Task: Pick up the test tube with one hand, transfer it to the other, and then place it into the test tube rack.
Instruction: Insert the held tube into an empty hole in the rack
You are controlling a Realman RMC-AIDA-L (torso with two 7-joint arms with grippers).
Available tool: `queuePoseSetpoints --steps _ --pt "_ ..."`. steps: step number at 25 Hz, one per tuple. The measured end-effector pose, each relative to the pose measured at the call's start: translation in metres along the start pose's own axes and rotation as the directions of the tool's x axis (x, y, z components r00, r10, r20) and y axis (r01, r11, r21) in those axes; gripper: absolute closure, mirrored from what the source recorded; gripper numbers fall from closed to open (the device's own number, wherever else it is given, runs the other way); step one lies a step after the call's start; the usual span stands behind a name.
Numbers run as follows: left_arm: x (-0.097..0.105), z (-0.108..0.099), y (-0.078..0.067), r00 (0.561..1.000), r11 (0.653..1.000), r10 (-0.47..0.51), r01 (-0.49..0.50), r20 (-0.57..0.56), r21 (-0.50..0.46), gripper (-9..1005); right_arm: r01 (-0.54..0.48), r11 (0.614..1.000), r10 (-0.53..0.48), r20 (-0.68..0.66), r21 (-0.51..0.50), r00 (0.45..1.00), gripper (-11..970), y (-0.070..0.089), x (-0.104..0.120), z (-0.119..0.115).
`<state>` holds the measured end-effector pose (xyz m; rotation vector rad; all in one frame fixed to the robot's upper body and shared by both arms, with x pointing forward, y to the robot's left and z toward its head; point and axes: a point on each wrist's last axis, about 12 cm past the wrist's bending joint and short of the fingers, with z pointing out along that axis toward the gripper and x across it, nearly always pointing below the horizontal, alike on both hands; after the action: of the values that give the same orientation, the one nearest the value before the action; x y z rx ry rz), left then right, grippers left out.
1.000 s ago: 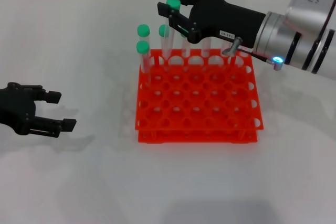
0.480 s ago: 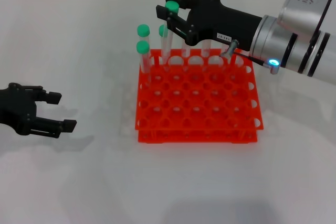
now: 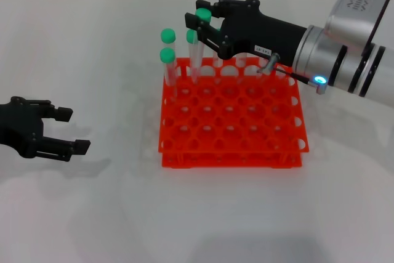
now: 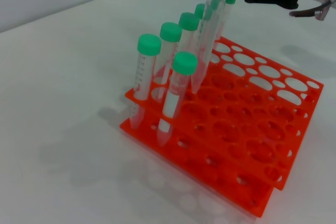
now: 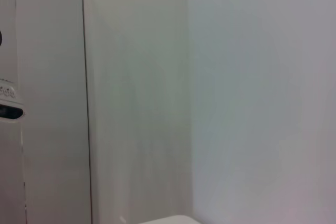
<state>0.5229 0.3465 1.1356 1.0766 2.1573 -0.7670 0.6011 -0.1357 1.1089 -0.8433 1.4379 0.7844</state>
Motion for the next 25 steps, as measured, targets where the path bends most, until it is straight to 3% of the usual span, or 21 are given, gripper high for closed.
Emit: queuePoseSetpoints --steps 25 --pt "0.0007 0.0041 -0.0009 1.0 1.0 -0.008 0.008 0.006 0.006 120 0.019 1.0 -0.019 -0.025 0.004 1.0 685 0.0017 0.0004 0.0093"
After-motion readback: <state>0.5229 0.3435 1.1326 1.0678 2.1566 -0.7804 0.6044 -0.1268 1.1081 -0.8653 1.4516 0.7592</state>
